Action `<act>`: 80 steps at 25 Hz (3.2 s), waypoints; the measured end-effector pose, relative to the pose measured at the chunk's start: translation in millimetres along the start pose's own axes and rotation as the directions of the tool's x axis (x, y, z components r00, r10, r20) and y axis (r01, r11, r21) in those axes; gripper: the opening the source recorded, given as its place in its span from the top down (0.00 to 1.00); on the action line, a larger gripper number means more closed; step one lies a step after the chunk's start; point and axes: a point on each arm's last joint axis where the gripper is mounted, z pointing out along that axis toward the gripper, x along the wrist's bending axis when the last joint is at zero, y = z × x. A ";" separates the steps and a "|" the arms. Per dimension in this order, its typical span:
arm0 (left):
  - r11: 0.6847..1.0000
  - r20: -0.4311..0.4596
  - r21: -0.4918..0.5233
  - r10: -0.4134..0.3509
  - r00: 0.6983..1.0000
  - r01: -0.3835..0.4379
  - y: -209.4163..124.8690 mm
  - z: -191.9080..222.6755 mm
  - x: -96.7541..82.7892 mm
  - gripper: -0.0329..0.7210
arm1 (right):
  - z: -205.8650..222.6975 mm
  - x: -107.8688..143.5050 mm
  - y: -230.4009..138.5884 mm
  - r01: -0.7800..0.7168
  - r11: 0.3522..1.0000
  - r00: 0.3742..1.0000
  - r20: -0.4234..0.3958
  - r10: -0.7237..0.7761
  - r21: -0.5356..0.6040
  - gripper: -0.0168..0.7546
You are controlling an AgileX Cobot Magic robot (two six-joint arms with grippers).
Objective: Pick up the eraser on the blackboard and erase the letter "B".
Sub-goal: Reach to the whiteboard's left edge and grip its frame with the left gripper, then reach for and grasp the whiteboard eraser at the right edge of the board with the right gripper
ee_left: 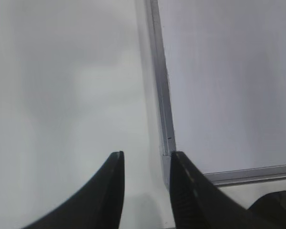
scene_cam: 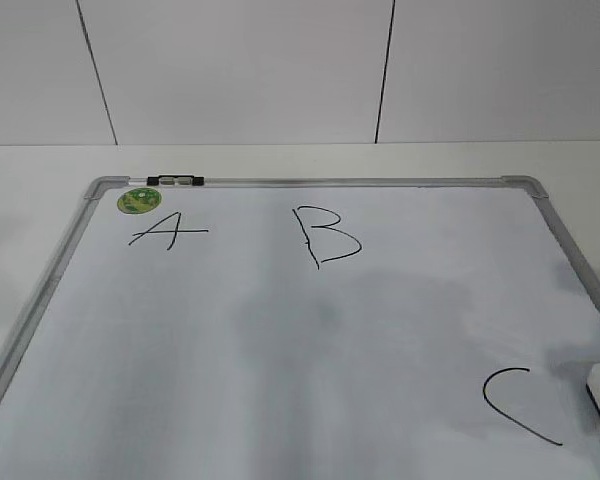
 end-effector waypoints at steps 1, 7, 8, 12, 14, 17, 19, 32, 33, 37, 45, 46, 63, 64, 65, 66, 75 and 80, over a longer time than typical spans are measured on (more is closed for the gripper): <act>1.000 0.004 0.022 -0.004 1.000 0.003 4.3 4.3 0.0 0.63 | 3.9 -0.5 4.3 -0.006 1.000 1.000 0.002 0.006 0.022 0.22; 0.992 0.007 0.125 -0.016 1.000 0.015 23.4 33.6 2.1 0.63 | 18.2 -3.2 37.9 -0.021 0.996 0.999 0.034 0.018 0.086 0.22; 0.990 0.005 0.141 -0.017 1.000 0.016 26.2 39.6 2.7 0.63 | 18.6 -4.1 44.9 -0.016 0.996 0.999 0.049 0.011 0.092 0.22; 0.980 0.015 0.196 -0.036 0.999 0.032 35.4 62.0 3.2 0.63 | 19.8 -8.6 67.1 0.008 0.992 0.993 0.112 -0.022 0.122 0.22; 0.971 0.033 0.234 -0.058 0.998 0.049 39.0 73.9 1.9 0.63 | 24.7 -12.2 71.8 0.014 0.987 0.989 0.144 -0.038 0.161 0.22; 0.959 0.038 0.276 -0.071 0.997 0.057 48.0 87.9 2.3 0.63 | 28.1 -14.8 72.8 0.016 0.981 0.985 0.163 -0.048 0.194 0.22; 0.959 0.037 0.280 -0.068 0.997 0.055 57.9 95.1 3.0 0.63 | 28.4 -15.0 72.6 0.016 0.980 0.985 0.165 -0.049 0.200 0.22; 0.923 0.034 0.384 -0.039 0.999 0.023 124.6 176.8 10.7 0.58 | 28.6 -15.1 73.7 0.018 0.982 0.985 0.166 -0.050 0.188 0.22; 0.922 0.035 0.386 -0.038 0.999 0.021 128.5 182.2 11.1 0.58 | 28.7 -15.1 74.0 0.019 0.983 0.985 0.166 -0.050 0.184 0.22; 0.916 0.035 0.400 -0.036 0.999 0.019 139.4 208.4 13.2 0.58 | 29.2 -15.6 75.7 0.024 0.985 0.984 0.170 -0.053 0.169 0.22; 0.913 0.058 0.406 0.032 0.998 -0.053 148.1 253.7 -0.2 0.58 | 34.7 -17.0 77.9 0.020 0.981 0.983 0.175 -0.054 0.193 0.18; 0.912 0.057 0.407 0.039 0.998 -0.059 147.4 256.8 -0.6 0.58 | 35.2 -17.1 78.0 0.019 0.981 0.983 0.175 -0.054 0.195 0.18; 0.905 0.051 0.421 0.050 0.997 -0.067 143.9 275.5 0.6 0.63 | 35.7 -17.2 78.2 0.019 0.980 0.983 0.175 -0.054 0.197 0.19; 0.905 0.051 0.420 0.050 0.997 -0.067 143.8 276.2 0.6 0.63 | 35.7 -17.2 78.2 0.019 0.980 0.983 0.175 -0.054 0.197 0.19; 0.903 0.051 0.424 0.050 0.997 -0.067 143.1 277.8 0.7 0.63 | 35.7 -17.2 78.2 0.019 0.980 0.983 0.175 -0.054 0.197 0.20; 0.902 0.051 0.426 0.049 0.997 -0.067 142.6 278.8 0.8 0.63 | 35.7 -17.2 78.2 0.019 0.980 0.983 0.175 -0.054 0.197 0.20; 0.898 0.051 0.436 0.049 0.997 -0.067 141.6 283.8 1.0 0.63 | 35.7 -17.2 78.2 0.019 0.980 0.983 0.175 -0.054 0.197 0.21; 0.889 0.057 0.453 0.042 0.997 -0.064 141.1 286.2 0.4 0.68 | 35.7 -17.2 78.4 0.020 0.981 0.983 0.175 -0.054 0.195 0.21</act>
